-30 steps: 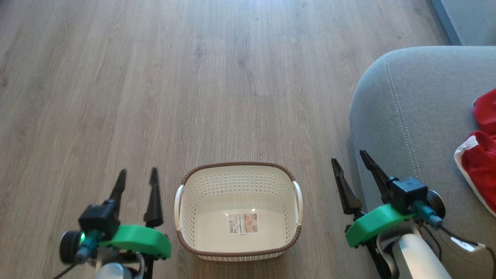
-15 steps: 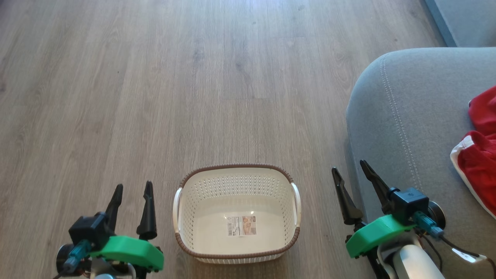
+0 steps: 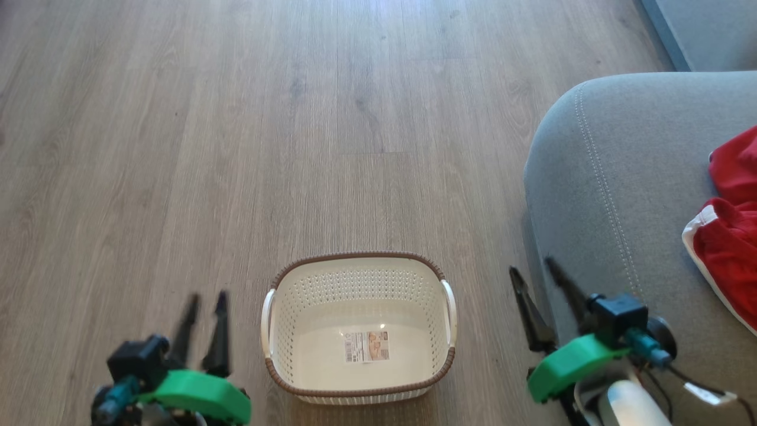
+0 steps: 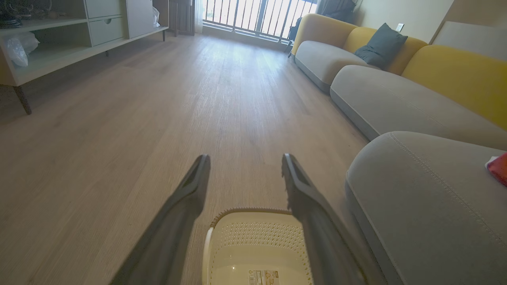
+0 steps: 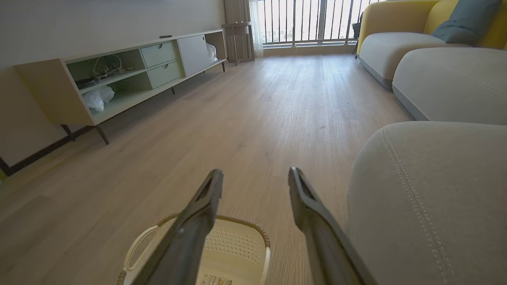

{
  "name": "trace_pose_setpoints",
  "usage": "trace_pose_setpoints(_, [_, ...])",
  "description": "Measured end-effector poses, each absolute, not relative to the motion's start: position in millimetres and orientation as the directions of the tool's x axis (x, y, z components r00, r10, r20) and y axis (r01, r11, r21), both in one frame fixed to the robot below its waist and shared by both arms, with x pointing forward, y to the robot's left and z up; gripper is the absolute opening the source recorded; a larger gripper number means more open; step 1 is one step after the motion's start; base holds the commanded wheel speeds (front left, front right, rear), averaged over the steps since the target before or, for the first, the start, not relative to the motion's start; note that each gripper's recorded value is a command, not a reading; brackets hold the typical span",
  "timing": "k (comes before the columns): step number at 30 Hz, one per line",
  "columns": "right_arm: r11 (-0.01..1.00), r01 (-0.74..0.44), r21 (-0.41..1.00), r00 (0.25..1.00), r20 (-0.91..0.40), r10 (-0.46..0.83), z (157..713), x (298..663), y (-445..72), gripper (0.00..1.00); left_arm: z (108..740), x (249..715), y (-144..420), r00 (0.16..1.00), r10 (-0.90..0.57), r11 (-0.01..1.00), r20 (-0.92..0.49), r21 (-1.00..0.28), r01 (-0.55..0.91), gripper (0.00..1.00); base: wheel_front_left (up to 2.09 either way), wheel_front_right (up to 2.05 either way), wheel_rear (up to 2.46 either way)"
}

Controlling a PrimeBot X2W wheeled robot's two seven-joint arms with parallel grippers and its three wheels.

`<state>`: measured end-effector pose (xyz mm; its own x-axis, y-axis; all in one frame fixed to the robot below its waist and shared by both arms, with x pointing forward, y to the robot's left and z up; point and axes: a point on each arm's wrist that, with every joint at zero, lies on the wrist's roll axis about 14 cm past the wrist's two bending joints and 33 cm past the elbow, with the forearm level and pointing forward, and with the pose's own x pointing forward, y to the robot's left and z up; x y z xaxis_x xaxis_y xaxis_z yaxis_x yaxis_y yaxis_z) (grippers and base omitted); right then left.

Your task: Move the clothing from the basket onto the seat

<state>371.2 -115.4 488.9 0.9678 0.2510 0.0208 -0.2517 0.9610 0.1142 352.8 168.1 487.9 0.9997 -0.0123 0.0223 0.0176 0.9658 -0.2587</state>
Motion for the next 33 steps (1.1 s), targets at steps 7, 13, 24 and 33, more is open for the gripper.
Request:
trace_pose_setpoints(7, [0.962, -0.222, 0.161, 0.965, -0.102, 0.24, 450, 352, -119, 0.0, 448, 335, 169, 0.994, -0.005, 0.959, -0.11, -0.283, -0.027, 0.0, 0.0, 0.0, 0.0])
trace_pose_setpoints(13, [0.953, -0.183, 0.24, 0.971, -0.107, 0.214, 450, 353, -124, 0.0, 446, 336, 171, 0.992, 0.007, 0.936, -0.129, -0.347, -0.052, 0.0, 0.0, 0.0, 0.0])
trace_pose_setpoints(24, [0.929, -0.124, 0.348, 0.978, -0.114, 0.173, 450, 355, -133, 0.0, 444, 337, 173, 0.988, 0.015, 0.895, -0.152, -0.439, -0.081, 0.0, 0.0, 0.0, 0.0])
trace_pose_setpoints(33, [0.895, -0.077, 0.44, 0.982, -0.121, 0.144, 451, 357, -140, 0.0, 446, 342, 179, 0.986, 0.034, 0.849, -0.161, -0.516, -0.113, 0.0, 0.0, 0.0, 0.0])
